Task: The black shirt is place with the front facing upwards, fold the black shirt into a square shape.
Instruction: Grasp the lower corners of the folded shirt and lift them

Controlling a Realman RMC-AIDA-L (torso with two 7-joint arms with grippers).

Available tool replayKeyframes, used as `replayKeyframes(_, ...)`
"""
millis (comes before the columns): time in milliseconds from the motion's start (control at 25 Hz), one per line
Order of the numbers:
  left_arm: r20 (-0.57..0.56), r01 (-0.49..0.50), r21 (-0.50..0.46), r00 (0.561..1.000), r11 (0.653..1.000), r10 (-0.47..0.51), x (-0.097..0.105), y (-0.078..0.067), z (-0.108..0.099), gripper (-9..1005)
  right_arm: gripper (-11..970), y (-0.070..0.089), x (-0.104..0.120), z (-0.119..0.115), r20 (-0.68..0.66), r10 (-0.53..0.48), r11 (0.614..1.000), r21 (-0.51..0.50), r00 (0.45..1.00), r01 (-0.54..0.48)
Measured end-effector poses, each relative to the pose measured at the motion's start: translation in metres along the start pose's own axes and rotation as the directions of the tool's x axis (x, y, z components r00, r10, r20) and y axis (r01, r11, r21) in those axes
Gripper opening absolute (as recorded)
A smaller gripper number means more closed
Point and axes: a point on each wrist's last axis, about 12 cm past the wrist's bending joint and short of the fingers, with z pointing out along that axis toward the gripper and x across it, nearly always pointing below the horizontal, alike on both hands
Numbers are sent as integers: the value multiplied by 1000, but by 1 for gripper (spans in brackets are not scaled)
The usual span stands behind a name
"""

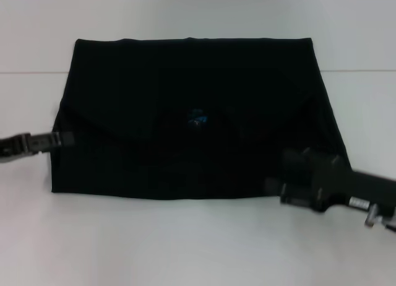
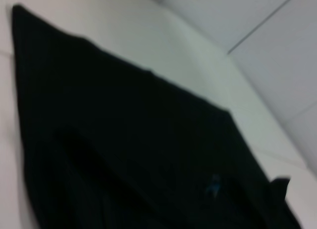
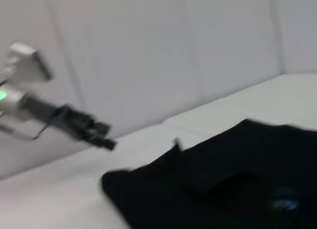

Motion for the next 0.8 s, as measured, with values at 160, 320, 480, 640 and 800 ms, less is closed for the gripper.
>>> replayKeyframes(160,-17,-11,-43,1000,999,10,4,3,6,801,868,12,12,7,-32,-37,998,-56,999,35)
replayKeyframes(320,-26,-20,-85,1000,996,18,5,6,12,862,868,18,18,10,-55,-71,994,-92,996,66)
replayKeyframes(480,-55,-33,-124,998,992,26,6,9,16,880,867,21,21,11,-79,-79,991,-111,994,70)
replayKeyframes(640,-58,-42,-144,998,989,34,7,10,17,883,867,23,23,12,-82,-73,992,-114,994,63)
replayKeyframes(800,-70,-54,-157,997,986,43,9,11,22,883,867,23,23,12,-84,-69,992,-113,994,59)
